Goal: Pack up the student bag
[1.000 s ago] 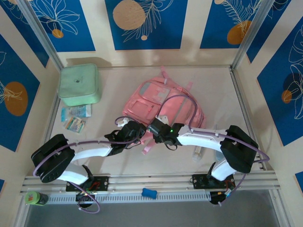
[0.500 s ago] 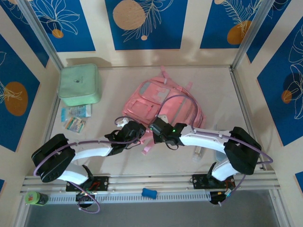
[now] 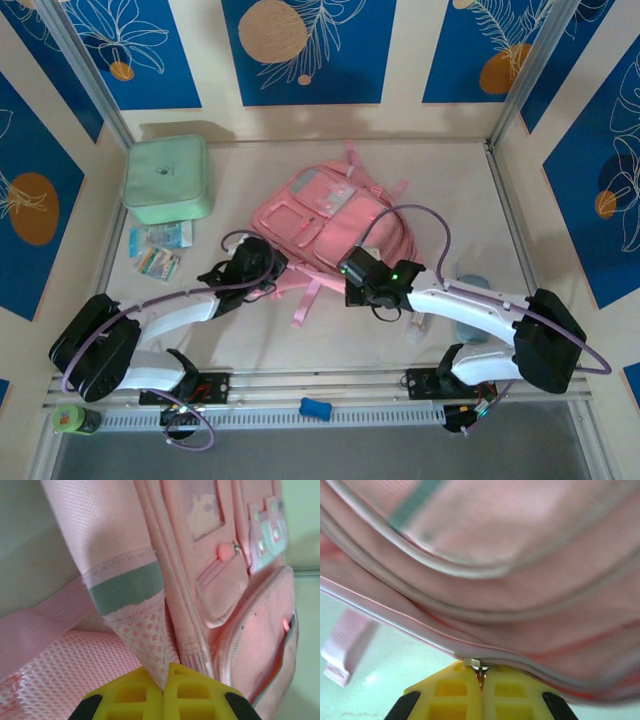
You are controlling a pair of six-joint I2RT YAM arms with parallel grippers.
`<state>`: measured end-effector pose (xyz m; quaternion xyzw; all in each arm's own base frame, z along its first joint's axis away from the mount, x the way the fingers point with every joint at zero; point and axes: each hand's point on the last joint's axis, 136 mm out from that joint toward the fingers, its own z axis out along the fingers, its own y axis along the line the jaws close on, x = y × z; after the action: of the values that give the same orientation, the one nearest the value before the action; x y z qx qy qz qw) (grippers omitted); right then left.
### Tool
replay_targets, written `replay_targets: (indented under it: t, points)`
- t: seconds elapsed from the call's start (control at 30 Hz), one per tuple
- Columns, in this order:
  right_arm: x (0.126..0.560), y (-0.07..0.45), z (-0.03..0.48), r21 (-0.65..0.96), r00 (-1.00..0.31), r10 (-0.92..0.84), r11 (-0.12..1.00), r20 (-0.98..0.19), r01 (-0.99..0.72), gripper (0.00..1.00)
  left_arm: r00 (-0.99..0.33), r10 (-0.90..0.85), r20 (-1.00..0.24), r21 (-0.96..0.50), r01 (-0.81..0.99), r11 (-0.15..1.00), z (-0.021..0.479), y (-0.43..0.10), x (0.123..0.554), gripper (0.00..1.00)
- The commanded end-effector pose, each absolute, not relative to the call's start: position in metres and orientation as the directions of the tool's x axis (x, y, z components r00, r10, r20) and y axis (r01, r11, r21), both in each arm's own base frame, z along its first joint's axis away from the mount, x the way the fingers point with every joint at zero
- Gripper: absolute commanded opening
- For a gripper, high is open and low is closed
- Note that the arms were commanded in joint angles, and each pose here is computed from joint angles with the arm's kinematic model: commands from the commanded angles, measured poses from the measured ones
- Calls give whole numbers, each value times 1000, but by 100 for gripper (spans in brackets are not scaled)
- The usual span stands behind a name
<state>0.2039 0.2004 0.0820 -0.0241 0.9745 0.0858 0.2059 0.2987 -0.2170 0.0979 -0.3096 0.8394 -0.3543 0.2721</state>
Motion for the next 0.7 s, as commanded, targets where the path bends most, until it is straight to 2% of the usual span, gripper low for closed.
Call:
replay_targets:
  t: [0.0,0.23,0.27,0.33,0.4,0.47,0.67]
  points:
    - [185,162,69,87,-952,20,996,-306,-7,0,-619,-716,-322,-738,-310,600,111,-188,328,0]
    - [192,210,79,222,-953,-54,967,-300,-125,0,-697,-630,-344,-706,-250,662,112,-198,342,1]
    - [194,218,79,243,-953,-63,960,-296,-139,0,-711,-617,-337,-692,-257,674,107,-199,339,9]
    - [195,228,79,272,-955,-63,951,-288,-145,0,-730,-603,-320,-686,-261,679,100,-199,333,17]
    - [196,228,76,260,-957,-62,956,-284,-139,0,-736,-604,-305,-687,-269,675,93,-197,324,34]
    - [197,228,73,242,-955,-72,959,-289,-145,0,-739,-613,-279,-694,-287,661,88,-197,316,46]
    - [194,226,65,241,-960,-65,961,-272,-134,0,-762,-606,-227,-730,-278,624,88,-234,284,67]
